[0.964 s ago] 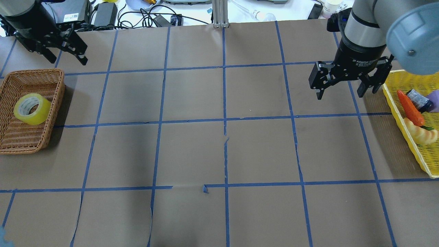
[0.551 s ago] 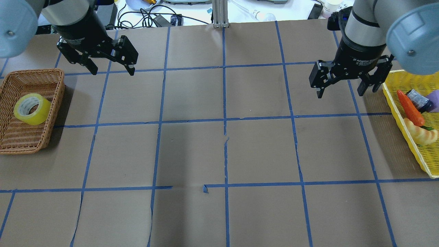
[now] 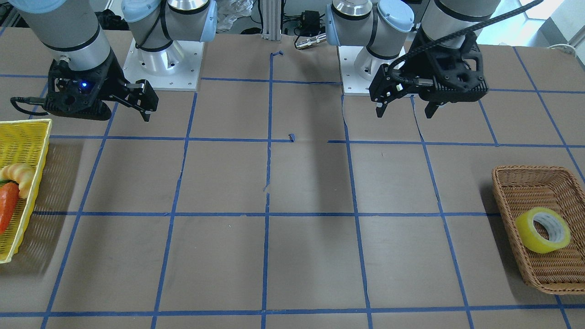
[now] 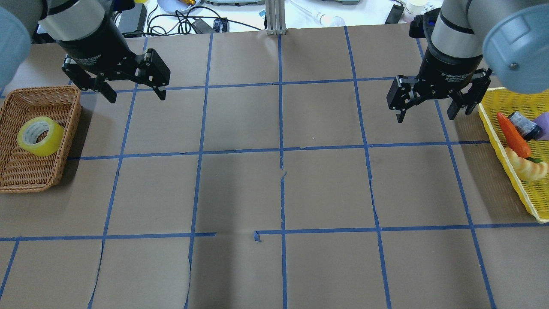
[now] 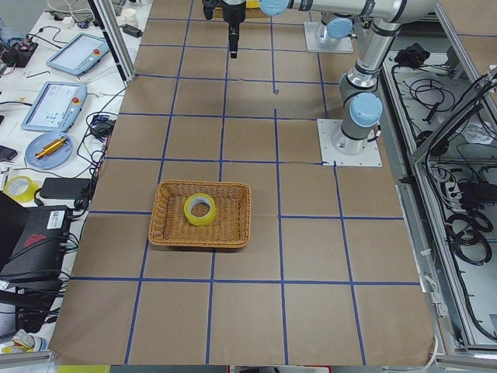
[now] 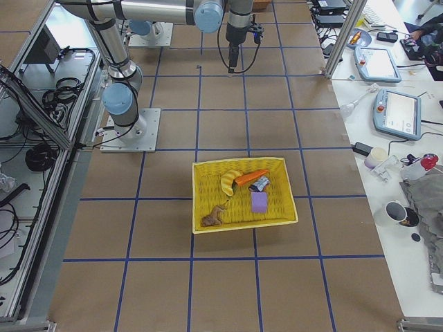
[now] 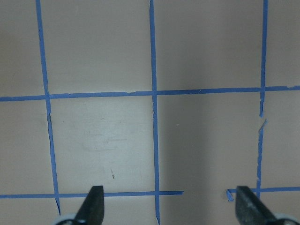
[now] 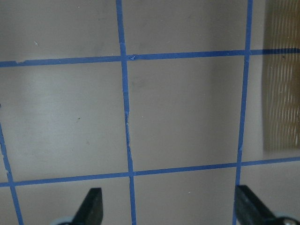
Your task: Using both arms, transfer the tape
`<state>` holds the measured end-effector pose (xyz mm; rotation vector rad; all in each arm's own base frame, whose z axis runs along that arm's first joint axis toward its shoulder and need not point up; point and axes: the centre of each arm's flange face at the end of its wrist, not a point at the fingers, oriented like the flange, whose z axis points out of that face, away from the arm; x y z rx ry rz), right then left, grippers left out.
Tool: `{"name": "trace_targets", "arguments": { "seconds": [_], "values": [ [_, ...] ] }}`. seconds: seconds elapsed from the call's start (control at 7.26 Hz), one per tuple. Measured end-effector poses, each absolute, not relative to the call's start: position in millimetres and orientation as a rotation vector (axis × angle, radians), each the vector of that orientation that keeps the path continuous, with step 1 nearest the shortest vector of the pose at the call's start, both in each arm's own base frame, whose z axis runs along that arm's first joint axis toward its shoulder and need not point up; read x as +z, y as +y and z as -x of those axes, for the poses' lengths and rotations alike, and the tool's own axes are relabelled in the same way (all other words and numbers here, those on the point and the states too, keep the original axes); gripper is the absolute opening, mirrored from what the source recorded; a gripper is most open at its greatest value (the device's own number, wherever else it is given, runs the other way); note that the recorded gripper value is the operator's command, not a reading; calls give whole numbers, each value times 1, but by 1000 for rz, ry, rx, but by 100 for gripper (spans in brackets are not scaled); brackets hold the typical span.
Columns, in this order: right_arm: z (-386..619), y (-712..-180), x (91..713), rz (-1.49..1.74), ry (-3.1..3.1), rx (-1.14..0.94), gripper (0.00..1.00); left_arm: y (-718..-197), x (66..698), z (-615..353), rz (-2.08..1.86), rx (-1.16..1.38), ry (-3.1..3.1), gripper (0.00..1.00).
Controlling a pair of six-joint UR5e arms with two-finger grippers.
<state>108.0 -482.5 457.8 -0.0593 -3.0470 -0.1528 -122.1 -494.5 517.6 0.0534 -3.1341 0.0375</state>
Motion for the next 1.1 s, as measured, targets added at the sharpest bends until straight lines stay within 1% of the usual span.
{"name": "trace_targets", "arguments": {
  "seconds": [0.28, 0.83, 1.1],
  "values": [
    [-111, -483, 459, 66, -3060, -140, 100, -494, 520, 115, -75, 50, -3131, 100],
    [-120, -485, 474, 65, -3123, -32, 100, -493, 520, 116, -81, 55, -3130, 100],
    [-121, -485, 474, 56, -3128, -23, 100, -493, 520, 116, -91, 55, -3129, 100]
  ]
}}
